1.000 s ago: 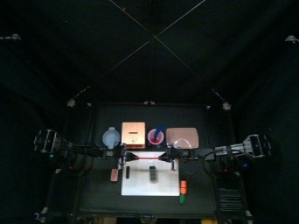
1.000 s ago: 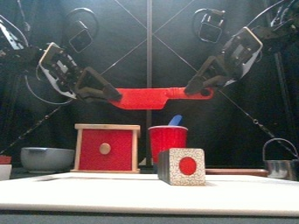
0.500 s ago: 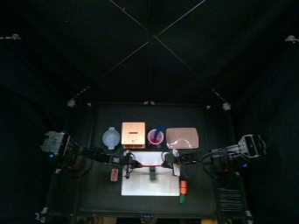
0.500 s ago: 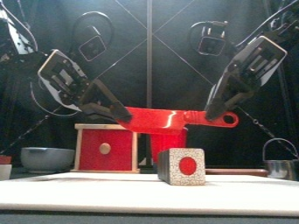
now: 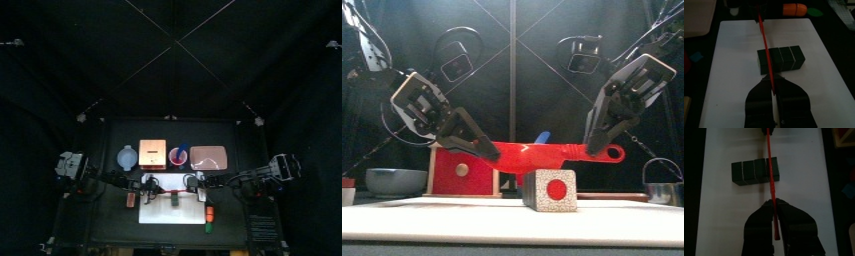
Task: Cut the sushi into 4 pieces with the knife
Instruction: Cut the sushi into 4 pieces
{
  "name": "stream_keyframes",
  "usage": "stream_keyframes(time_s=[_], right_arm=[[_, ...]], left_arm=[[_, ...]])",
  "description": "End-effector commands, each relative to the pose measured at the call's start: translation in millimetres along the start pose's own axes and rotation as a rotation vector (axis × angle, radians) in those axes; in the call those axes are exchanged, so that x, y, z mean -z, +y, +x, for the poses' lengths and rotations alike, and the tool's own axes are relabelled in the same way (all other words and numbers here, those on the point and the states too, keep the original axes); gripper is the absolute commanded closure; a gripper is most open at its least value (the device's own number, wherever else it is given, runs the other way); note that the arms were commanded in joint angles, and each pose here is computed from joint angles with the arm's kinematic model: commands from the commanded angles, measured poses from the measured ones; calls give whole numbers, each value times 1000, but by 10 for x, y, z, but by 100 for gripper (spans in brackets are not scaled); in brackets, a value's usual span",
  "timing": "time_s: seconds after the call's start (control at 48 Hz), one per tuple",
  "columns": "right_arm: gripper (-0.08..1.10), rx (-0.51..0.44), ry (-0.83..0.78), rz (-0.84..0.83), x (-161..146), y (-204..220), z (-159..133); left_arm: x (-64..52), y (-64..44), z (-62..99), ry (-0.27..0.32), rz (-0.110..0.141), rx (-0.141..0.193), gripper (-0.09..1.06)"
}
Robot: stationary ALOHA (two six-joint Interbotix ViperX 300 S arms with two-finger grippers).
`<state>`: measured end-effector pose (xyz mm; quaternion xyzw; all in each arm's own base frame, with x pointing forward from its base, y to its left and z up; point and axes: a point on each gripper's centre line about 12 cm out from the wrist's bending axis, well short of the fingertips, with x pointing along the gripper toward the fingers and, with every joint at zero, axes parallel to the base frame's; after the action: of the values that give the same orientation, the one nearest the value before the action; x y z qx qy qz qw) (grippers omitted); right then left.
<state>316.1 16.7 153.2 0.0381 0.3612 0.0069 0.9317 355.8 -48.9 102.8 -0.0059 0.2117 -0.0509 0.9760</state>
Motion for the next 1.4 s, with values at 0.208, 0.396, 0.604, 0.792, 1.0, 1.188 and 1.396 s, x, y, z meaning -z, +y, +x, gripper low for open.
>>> stream_keyframes(time_s=[0.208, 0.396, 0.604, 0.792, 1.0, 1.188, 1.396], right_arm=[[89, 5, -30, 8, -122, -15, 23], [89, 5, -14, 9, -88, -13, 60], [89, 11, 41, 12, 27, -26, 205], [89, 22, 80, 10, 109, -70, 310], [89, 65, 75, 31, 65, -287, 240], [89, 89, 65, 38, 5, -410, 189], [89, 57, 26, 26, -130, -280, -1]], left_arm=[[-77, -80, 96, -21, 4, 15, 73], [-70, -105, 98, -13, 2, 19, 73], [113, -56, 168, 41, -4, -2, 73], [216, 26, 282, 69, -9, -24, 73], [112, 326, 244, 41, 0, -79, 73], [-2, 467, 192, 10, 21, -93, 73], [-220, 403, 55, -52, 43, -73, 73]])
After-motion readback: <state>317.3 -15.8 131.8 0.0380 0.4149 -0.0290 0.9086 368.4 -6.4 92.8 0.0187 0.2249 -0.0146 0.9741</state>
